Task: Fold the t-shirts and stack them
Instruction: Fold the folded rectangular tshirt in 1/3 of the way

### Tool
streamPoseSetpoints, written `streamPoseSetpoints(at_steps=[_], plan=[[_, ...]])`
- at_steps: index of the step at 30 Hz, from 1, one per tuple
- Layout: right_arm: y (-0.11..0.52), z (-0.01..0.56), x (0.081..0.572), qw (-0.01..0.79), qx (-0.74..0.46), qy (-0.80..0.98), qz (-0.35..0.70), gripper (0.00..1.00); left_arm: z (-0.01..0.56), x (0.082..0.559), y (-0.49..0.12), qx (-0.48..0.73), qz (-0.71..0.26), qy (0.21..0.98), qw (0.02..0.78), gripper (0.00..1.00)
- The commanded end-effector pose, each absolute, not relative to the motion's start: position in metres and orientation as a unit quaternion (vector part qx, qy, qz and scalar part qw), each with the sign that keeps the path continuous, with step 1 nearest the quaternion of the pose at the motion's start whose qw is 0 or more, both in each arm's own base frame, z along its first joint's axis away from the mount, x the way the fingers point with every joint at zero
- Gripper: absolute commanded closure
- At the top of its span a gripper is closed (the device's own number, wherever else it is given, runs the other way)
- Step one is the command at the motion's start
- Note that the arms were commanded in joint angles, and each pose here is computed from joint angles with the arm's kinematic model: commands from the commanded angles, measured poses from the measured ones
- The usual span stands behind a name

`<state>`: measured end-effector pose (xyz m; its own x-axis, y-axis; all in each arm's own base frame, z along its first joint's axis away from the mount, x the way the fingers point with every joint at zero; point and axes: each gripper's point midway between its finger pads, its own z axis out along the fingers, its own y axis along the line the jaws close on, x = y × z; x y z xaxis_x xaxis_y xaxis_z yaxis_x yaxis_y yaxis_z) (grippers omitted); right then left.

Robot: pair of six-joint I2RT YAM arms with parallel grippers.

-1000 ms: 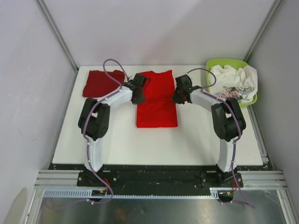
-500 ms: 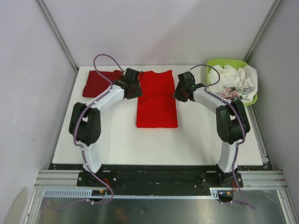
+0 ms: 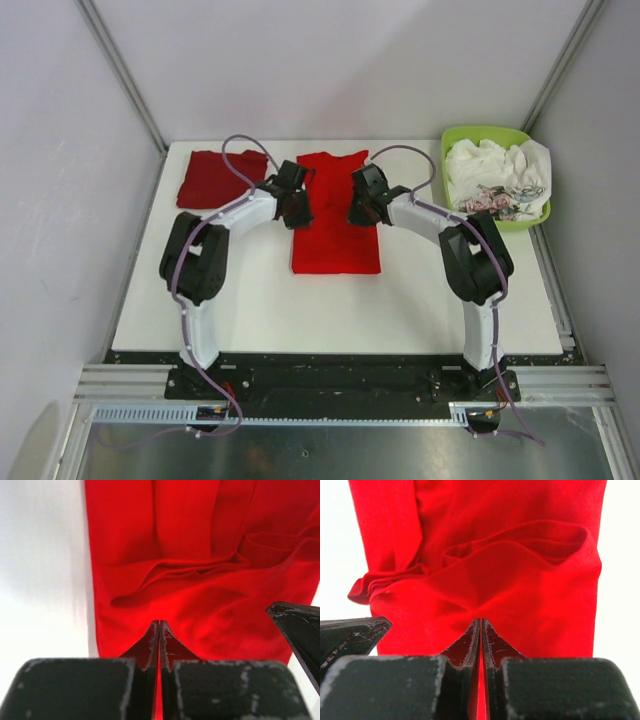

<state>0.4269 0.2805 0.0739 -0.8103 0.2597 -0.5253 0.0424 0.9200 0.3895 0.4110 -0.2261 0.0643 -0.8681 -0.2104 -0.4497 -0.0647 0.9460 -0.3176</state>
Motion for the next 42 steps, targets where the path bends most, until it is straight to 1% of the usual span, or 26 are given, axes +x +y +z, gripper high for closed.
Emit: streamPoseSetpoints(at_steps=[1,4,9,11,17,21,25,29,32,35,36,38,42], plan=[[0.289,0.077,0.455,0.314,0.071,0.926,0.196,0.93,0.072,0.435,-0.249,-0.059,-0.184,0.947,0.258,0.99],[0.288,0.071,0.468,0.309,0.075,0.928,0.197,0.94,0.071,0.451,-0.251,-0.062,-0.186,0.944,0.265,0.98],[0.278,0.068,0.486,0.31,0.093,0.926,0.194,0.92,0.072,0.477,-0.239,-0.076,-0.17,0.94,0.286,0.89],[0.273,0.064,0.49,0.306,0.101,0.927,0.19,0.91,0.068,0.486,-0.234,-0.075,-0.163,0.94,0.29,0.87],[0.26,0.05,0.491,0.292,0.111,0.933,0.176,0.91,0.043,0.493,-0.226,-0.073,-0.144,0.947,0.279,0.89],[0.247,0.038,0.49,0.284,0.118,0.937,0.165,0.91,0.037,0.496,-0.222,-0.072,-0.138,0.948,0.277,0.9],[0.231,0.029,0.491,0.279,0.126,0.94,0.15,0.91,0.045,0.506,-0.218,-0.069,-0.129,0.944,0.294,0.92],[0.224,0.034,0.493,0.281,0.125,0.94,0.145,0.91,0.068,0.512,-0.216,-0.064,-0.13,0.937,0.319,0.92],[0.227,0.049,0.494,0.289,0.123,0.936,0.156,0.91,0.092,0.507,-0.218,-0.061,-0.142,0.93,0.333,0.91],[0.232,0.067,0.497,0.299,0.12,0.931,0.172,0.89,0.111,0.492,-0.232,-0.051,-0.157,0.926,0.34,0.87],[0.233,0.07,0.498,0.298,0.12,0.931,0.175,0.89,0.113,0.485,-0.238,-0.047,-0.162,0.926,0.338,0.84],[0.233,0.075,0.498,0.298,0.121,0.93,0.178,0.9,0.111,0.473,-0.25,-0.045,-0.172,0.928,0.329,0.81],[0.231,0.072,0.495,0.294,0.123,0.931,0.175,0.9,0.103,0.453,-0.28,-0.03,-0.207,0.929,0.304,0.81]])
